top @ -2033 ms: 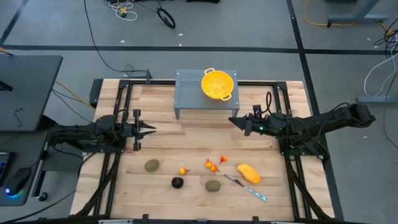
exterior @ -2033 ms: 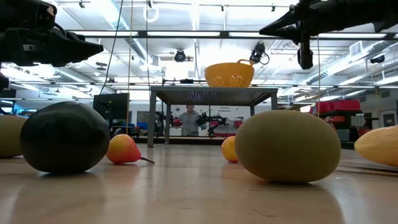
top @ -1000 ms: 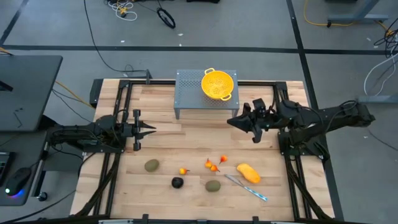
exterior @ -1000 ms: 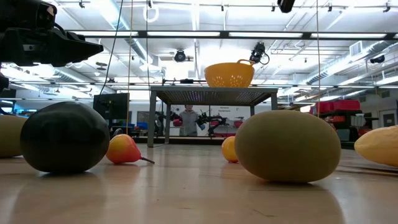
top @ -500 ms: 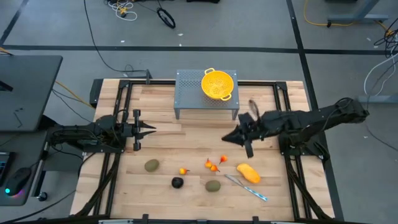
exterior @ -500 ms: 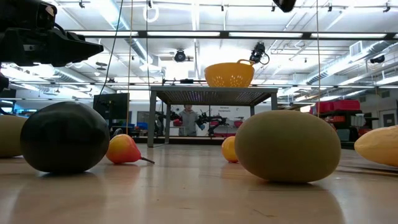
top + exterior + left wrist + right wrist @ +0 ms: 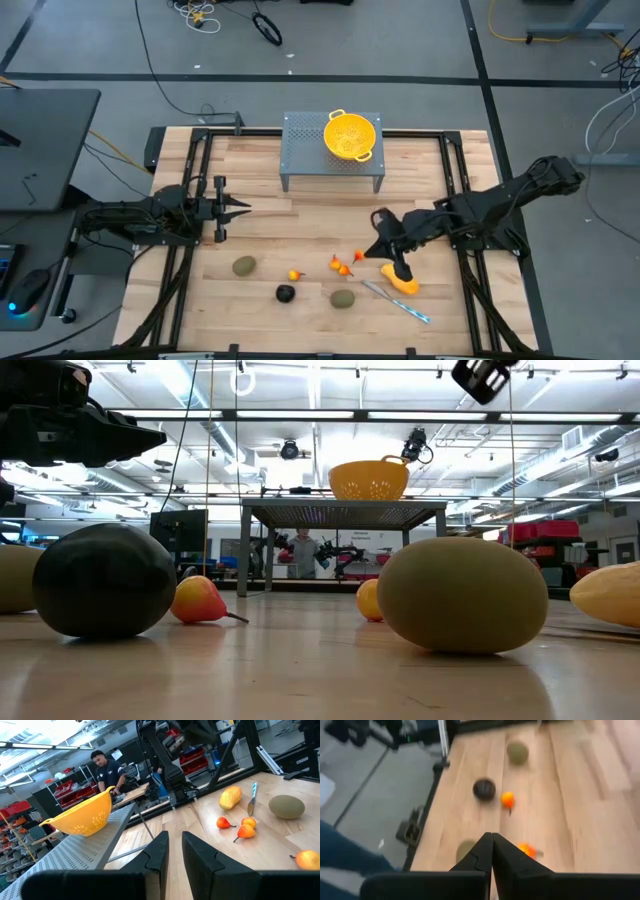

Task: Pick & Place Fruit
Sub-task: Put the peach into the yellow strainer bowl on the shelf

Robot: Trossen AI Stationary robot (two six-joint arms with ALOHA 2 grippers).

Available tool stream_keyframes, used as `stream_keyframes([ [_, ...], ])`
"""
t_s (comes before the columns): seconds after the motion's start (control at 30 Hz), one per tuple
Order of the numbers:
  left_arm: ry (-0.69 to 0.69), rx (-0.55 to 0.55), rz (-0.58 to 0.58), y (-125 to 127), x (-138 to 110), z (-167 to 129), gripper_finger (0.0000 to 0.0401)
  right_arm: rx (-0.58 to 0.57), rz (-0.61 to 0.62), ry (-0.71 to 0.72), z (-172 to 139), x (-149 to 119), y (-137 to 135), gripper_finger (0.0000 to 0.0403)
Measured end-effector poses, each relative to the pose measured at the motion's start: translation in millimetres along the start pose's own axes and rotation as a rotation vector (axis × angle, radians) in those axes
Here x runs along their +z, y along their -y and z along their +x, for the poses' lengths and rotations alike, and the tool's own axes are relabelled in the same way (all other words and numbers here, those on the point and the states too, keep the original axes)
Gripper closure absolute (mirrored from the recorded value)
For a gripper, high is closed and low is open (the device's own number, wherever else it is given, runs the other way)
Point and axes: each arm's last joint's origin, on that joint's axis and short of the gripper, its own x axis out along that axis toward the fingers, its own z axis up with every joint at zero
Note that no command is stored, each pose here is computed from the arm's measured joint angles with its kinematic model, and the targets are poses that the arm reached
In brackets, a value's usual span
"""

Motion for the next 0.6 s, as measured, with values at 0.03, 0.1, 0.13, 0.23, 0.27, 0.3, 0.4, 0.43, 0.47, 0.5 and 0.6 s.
stream_keyframes([
  [0.03,0.000,0.000,0.000,0,0,0,0.0337,0.003,0.000,-0.021,0,-2,0,0.0390],
  [0.1,0.000,0.000,0.000,0,0,0,0.0337,0.007,-0.001,-0.056,0,-5,1,0.0387],
  [0.13,0.000,0.000,0.000,0,0,0,0.0337,0.006,-0.003,-0.073,0,-6,1,0.0385],
  [0.23,0.000,0.000,0.000,0,0,0,0.0337,0.034,-0.007,-0.110,-1,-9,1,0.0377],
  [0.27,0.000,0.000,0.000,0,0,0,0.0337,0.040,-0.009,-0.121,-1,-10,2,0.0372],
  [0.3,0.000,0.000,0.000,0,0,0,0.0337,0.047,-0.008,-0.135,-1,-11,2,0.0367],
  [0.4,0.001,0.000,0.000,0,0,0,0.0337,0.070,0.002,-0.173,-1,-13,5,0.0346],
  [0.43,0.000,0.000,0.000,0,0,0,0.0337,0.077,0.007,-0.186,-1,-13,6,0.0337],
  [0.47,0.000,0.000,0.000,0,0,0,0.0337,0.080,0.011,-0.200,-2,-14,7,0.0328],
  [0.5,0.000,0.000,0.000,0,0,0,0.0337,0.077,0.015,-0.211,-1,-15,9,0.0319],
  [0.6,0.000,0.000,0.000,0,0,0,0.0337,0.072,0.014,-0.225,-1,-16,11,0.0290],
])
